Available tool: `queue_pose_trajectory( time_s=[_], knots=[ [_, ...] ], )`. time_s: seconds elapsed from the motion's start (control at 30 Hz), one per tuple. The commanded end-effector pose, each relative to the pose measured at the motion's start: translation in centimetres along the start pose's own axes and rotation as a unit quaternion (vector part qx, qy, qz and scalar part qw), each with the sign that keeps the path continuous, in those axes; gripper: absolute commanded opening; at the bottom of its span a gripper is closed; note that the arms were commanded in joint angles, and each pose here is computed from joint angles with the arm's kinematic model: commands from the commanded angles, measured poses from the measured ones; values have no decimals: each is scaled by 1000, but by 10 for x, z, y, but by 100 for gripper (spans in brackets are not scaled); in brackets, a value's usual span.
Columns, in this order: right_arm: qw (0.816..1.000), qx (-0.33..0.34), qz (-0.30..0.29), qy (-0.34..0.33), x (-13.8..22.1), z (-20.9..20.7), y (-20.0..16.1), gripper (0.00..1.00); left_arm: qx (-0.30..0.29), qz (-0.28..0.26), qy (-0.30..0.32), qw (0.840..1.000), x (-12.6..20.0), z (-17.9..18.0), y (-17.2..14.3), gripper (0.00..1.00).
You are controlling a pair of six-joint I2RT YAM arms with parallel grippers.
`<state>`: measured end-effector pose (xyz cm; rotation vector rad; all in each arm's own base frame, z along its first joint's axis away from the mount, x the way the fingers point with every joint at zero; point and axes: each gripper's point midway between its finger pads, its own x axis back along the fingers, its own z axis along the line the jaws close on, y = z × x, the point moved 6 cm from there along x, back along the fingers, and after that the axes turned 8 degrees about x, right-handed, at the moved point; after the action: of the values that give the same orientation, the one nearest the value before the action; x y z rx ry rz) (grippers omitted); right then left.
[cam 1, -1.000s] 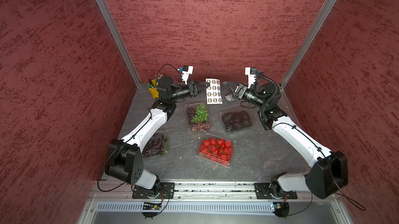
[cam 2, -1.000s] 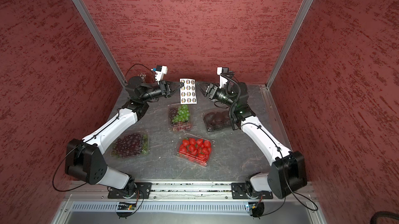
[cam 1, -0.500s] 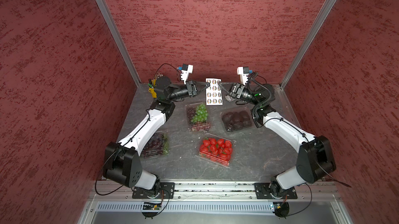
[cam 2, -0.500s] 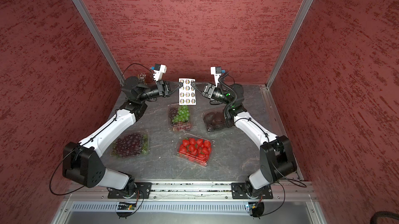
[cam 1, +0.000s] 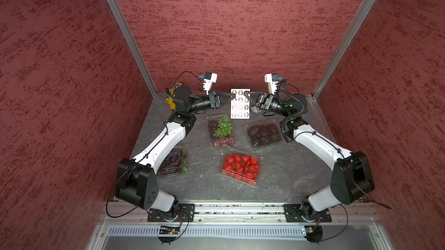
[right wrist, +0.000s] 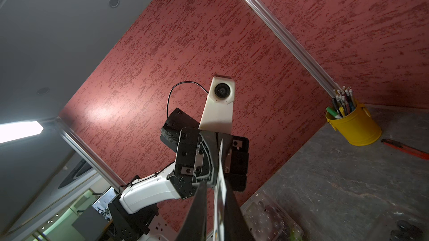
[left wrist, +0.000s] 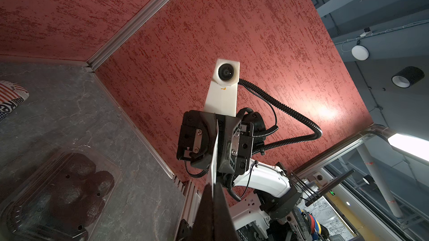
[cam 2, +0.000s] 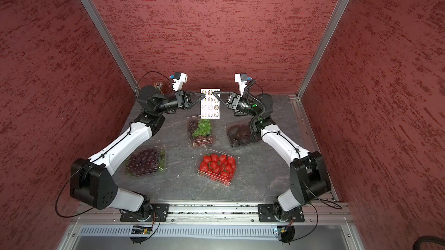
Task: Label fruit boxes
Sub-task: Pick up the label sticker from the center of the board, then adjust the label sticker.
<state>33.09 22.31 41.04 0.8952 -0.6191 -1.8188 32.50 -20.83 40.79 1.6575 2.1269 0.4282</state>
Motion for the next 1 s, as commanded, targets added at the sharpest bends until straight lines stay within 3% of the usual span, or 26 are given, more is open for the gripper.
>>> queue_pose_trajectory(
  time_s=[0.0, 0.07, 0.1, 0.13, 0.37, 0.67, 0.87, 0.97],
  knots=[
    [1000, 18, -6, 21, -4, 13, 11, 3, -10, 6, -7, 1000, 0, 0, -1, 0],
    [1000, 17, -5, 19, -4, 12, 10, 0, -11, 5, -7, 1000, 0, -1, 0, 2],
    [1000, 18, -5, 20, -4, 13, 10, 0, -10, 3, -7, 1000, 1, -2, 1, 17],
    [1000, 19, -5, 21, -4, 15, 10, 0, -9, 1, -7, 1000, 1, -3, 1, 24],
    [999, 23, -1, 29, -5, 18, 8, 0, -15, -3, -21, 1000, -9, -12, 9, 28],
    [999, 24, 2, 36, -6, 24, 6, 0, -14, 0, -36, 999, -19, -14, 14, 23],
    [999, 27, 1, 39, -6, 27, 7, 0, -12, 1, -40, 999, -22, -14, 13, 14],
    [999, 25, 3, 42, -7, 27, 6, 0, -11, 1, -43, 999, -24, -15, 14, 4]
  ],
)
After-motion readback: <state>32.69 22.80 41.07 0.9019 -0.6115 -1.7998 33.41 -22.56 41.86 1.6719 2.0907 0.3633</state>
